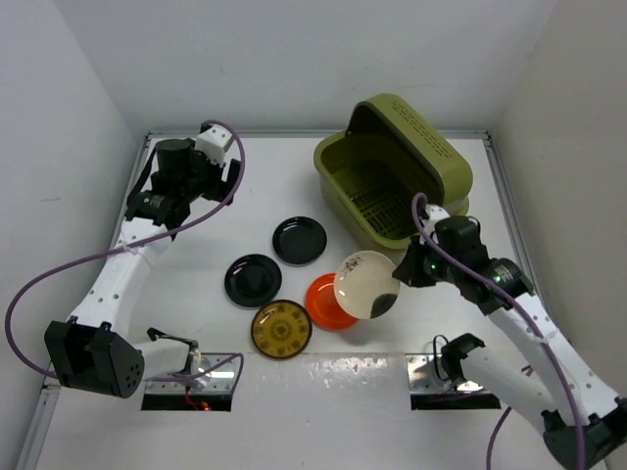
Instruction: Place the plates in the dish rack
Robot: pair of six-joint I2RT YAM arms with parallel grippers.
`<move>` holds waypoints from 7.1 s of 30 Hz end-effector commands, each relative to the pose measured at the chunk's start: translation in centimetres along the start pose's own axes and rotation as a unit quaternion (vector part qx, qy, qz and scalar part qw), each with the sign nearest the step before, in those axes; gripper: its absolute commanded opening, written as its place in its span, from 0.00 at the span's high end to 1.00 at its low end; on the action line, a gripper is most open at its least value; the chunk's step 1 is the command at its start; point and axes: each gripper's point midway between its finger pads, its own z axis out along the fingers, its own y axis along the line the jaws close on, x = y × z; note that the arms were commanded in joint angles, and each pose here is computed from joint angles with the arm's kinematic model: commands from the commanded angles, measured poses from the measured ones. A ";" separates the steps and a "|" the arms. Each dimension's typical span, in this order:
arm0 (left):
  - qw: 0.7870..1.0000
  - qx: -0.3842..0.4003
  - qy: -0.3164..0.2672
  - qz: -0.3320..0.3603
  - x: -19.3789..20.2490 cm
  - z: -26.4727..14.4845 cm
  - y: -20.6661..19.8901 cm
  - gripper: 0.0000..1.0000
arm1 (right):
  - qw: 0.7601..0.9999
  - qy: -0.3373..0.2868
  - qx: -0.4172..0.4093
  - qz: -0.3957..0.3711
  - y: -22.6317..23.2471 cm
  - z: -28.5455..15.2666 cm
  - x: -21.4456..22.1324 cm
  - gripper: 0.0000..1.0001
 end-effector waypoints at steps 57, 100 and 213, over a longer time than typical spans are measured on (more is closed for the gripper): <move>0.999 -0.032 -0.030 0.002 -6.4 9.8 8.4 0.29 | 0.714 -0.219 0.446 -0.492 -2.9 10.4 -29.9 1.00; 0.999 -0.040 -0.009 0.003 -4.9 10.3 8.6 0.29 | 0.747 -0.180 0.467 -0.438 -8.3 14.8 -26.0 1.00; 0.927 0.222 0.296 0.056 19.3 1.5 -2.8 0.28 | 0.934 0.152 -0.091 -0.309 11.4 14.2 -3.7 0.23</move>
